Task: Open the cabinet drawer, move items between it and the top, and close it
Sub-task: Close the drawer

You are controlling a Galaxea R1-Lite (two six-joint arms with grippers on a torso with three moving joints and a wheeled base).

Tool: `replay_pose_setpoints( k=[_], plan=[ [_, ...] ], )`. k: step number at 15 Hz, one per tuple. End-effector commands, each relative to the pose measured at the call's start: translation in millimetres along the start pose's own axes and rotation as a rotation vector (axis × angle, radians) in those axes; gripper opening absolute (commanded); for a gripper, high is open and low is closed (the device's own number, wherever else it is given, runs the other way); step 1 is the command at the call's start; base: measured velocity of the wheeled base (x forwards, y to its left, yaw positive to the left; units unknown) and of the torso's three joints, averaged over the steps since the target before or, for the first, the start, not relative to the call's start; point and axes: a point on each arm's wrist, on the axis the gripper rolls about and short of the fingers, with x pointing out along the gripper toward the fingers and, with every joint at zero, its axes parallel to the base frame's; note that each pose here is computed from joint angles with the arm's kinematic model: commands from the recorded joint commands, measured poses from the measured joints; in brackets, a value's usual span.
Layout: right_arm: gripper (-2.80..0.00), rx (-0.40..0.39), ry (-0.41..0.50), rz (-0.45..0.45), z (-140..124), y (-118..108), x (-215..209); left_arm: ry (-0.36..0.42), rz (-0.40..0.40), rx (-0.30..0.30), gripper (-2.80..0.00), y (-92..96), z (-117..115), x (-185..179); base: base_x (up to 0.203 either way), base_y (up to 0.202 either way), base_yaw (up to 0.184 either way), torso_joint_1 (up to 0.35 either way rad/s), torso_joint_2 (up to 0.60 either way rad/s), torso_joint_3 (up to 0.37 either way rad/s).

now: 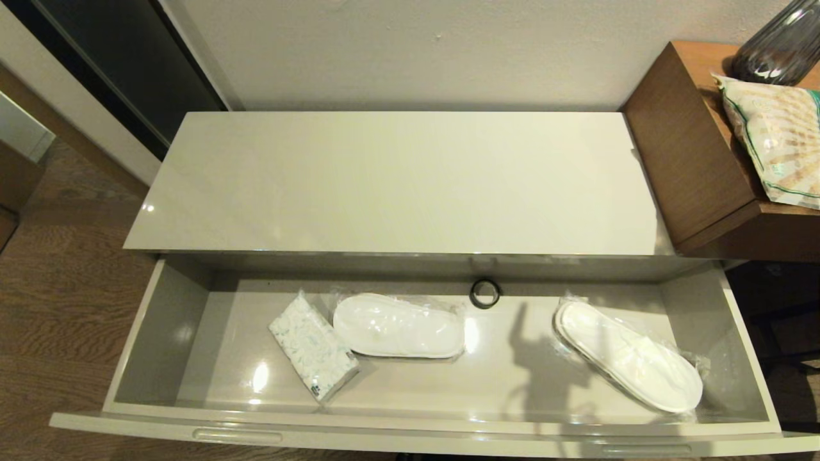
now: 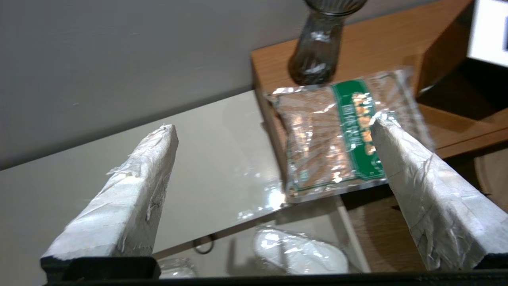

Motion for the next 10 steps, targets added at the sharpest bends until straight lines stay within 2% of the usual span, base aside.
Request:
replay_pose_setpoints(
  k=[1, 4, 6, 7, 9, 10],
  plan=[
    [0.00, -0.052, -0.021, -0.153, -4.5, -6.4, 3.7, 0.002, 0.000, 0.000, -2.80, 0.0, 0.0, 0.1, 0.000, 0.000, 0.000, 0.000, 0.00, 0.000],
    [0.00, -0.184, -0.065, -0.560, -19.3, -10.6, 17.4, 0.001, 0.000, 0.000, -2.80, 0.0, 0.0, 0.1, 0.000, 0.000, 0.000, 0.000, 0.00, 0.000],
    [0.00, -0.301, -0.049, -0.785, -35.2, -18.7, 25.7, 0.002, 0.000, 0.000, -2.80, 0.0, 0.0, 0.1, 0.000, 0.000, 0.000, 0.000, 0.00, 0.000],
    [0.00, -0.372, -0.072, -0.895, -43.6, -24.8, 29.4, 0.002, 0.000, 0.000, -2.80, 0.0, 0.0, 0.1, 0.000, 0.000, 0.000, 0.000, 0.00, 0.000],
    [0.00, -0.495, -0.242, -1.015, -51.4, -33.9, 37.0, 0.002, 0.000, 0.000, -2.80, 0.0, 0.0, 0.1, 0.000, 0.000, 0.000, 0.000, 0.00, 0.000],
    [0.00, -0.530, -0.344, -1.020, -53.7, -37.3, 44.0, 0.002, 0.000, 0.000, -2.80, 0.0, 0.0, 0.1, 0.000, 0.000, 0.000, 0.000, 0.00, 0.000]
  ],
)
